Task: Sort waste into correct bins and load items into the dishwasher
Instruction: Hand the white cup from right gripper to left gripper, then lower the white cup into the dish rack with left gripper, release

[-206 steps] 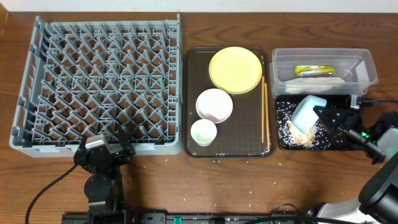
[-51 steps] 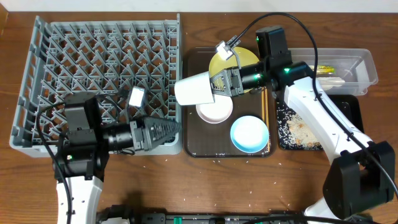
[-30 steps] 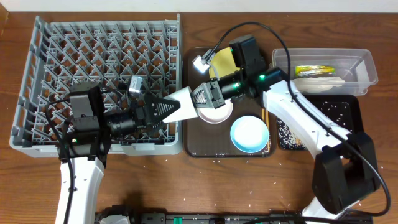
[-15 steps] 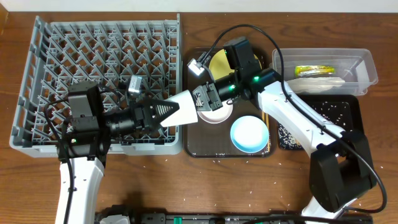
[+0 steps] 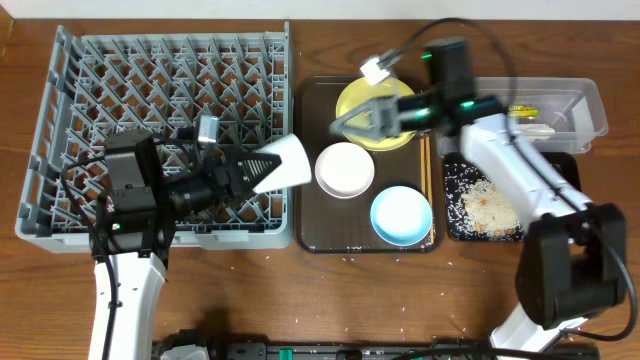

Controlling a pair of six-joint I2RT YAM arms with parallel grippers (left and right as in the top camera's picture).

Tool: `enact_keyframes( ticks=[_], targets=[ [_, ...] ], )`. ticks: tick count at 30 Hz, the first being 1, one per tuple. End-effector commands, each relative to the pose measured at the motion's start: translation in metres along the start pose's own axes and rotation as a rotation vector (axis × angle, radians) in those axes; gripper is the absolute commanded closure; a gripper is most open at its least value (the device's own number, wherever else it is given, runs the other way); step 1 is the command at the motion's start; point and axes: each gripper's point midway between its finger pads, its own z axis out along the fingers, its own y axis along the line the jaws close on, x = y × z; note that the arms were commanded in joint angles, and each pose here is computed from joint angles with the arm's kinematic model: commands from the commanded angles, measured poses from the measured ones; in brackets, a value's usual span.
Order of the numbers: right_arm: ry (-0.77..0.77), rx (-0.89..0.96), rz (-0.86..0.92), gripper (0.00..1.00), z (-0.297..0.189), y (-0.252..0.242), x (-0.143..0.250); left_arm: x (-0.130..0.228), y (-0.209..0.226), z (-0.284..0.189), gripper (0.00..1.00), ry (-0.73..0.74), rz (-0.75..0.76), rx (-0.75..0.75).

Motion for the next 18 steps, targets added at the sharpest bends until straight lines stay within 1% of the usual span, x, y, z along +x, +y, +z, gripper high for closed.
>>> enact_keyframes(
  ticks=[1,4,6,7,10,12,13,15,17,18],
  targets=[
    [-0.05,0.092,0.001,0.01,-0.025,-0.021,-0.005,-0.036,0.047,-0.016,0.63,-0.225,-0.048,-0.302],
    [-0.047,0.223,0.01,0.01,-0.033,-0.034,0.003,-0.041,0.058,-0.031,0.63,-0.272,-0.038,-0.447],
    [-0.036,0.319,0.008,0.01,-0.038,-0.041,0.009,-0.043,0.055,-0.044,0.62,-0.287,-0.019,-0.53],
    [-0.028,0.426,0.006,0.01,-0.046,-0.047,0.013,-0.044,0.05,-0.058,0.63,-0.305,-0.002,-0.616],
    [-0.029,0.616,0.009,0.01,-0.066,-0.053,0.016,-0.043,0.041,-0.082,0.63,-0.332,0.018,-0.75],
    [-0.035,0.7,0.01,0.01,-0.078,-0.053,0.018,-0.038,0.041,-0.091,0.63,-0.335,0.03,-0.848],
    [-0.038,0.741,0.009,0.01,-0.085,-0.053,0.02,-0.031,0.044,-0.089,0.63,-0.31,0.046,-0.901],
    [-0.044,0.795,0.007,0.01,-0.092,-0.054,0.02,-0.022,0.051,-0.081,0.64,-0.257,0.06,-0.954],
    [-0.041,0.812,0.013,0.01,-0.094,-0.056,0.022,-0.013,0.062,-0.072,0.64,-0.194,0.06,-1.018],
    [-0.035,0.816,0.022,0.01,-0.095,-0.057,0.024,-0.006,0.073,-0.064,0.66,-0.137,0.056,-1.084]
  ],
)
